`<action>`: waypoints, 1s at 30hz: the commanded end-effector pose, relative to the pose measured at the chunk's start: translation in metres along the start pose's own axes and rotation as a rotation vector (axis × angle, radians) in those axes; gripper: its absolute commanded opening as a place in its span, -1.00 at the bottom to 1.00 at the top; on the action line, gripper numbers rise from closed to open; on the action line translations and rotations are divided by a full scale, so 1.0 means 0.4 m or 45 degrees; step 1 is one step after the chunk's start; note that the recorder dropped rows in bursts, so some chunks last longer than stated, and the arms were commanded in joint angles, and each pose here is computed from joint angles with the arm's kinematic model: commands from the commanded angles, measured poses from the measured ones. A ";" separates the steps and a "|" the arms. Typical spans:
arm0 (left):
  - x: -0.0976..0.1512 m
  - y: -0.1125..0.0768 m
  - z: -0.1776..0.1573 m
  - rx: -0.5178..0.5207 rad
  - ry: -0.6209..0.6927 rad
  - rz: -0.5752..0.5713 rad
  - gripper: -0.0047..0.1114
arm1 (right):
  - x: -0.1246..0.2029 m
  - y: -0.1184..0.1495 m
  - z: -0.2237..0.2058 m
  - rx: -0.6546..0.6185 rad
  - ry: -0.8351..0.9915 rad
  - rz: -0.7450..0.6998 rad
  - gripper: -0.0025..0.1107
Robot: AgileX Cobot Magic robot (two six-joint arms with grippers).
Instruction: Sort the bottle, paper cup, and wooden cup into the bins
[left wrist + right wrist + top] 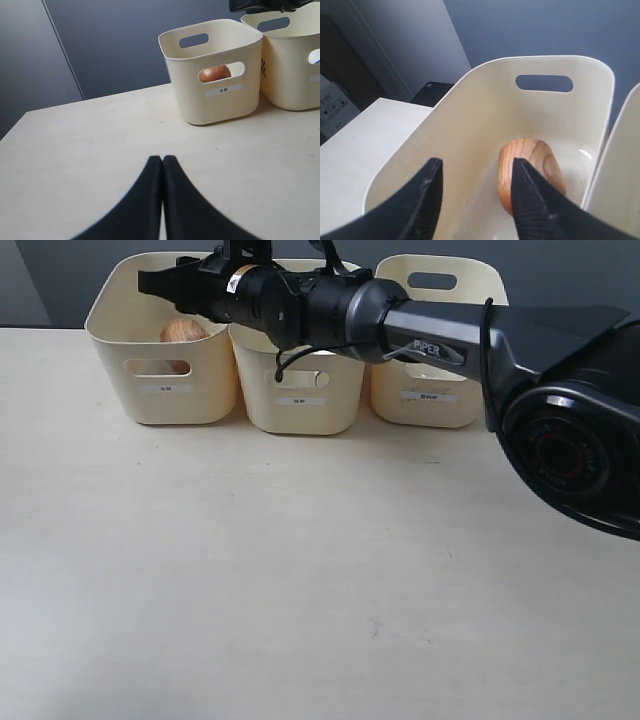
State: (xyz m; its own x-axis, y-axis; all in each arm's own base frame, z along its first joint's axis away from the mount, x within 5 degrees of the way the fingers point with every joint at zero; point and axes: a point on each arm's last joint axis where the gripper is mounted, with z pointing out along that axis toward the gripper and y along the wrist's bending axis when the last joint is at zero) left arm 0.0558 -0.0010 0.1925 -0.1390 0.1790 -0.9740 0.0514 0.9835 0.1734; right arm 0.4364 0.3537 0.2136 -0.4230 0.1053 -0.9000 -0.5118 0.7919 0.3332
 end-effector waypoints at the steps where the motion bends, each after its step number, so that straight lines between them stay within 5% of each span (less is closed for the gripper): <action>1: 0.000 0.000 -0.001 0.001 -0.009 0.005 -0.92 | -0.012 -0.004 -0.006 0.006 0.018 -0.010 -0.22; 10: 0.000 0.000 -0.001 0.001 -0.009 0.005 -0.92 | -0.019 0.004 -0.025 0.017 0.129 -0.051 -0.22; 30: 0.000 0.000 -0.001 0.001 -0.009 0.005 -0.92 | -0.180 0.065 -0.219 0.079 0.417 -0.224 -0.22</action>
State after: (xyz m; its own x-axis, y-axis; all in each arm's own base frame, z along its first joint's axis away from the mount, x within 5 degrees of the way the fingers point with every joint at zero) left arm 0.0558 -0.0010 0.1925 -0.1390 0.1790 -0.9740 0.0514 0.9835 0.1734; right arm 0.3926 0.3225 0.2986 -0.5509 -0.2011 -0.8100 -0.5563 0.8120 0.1767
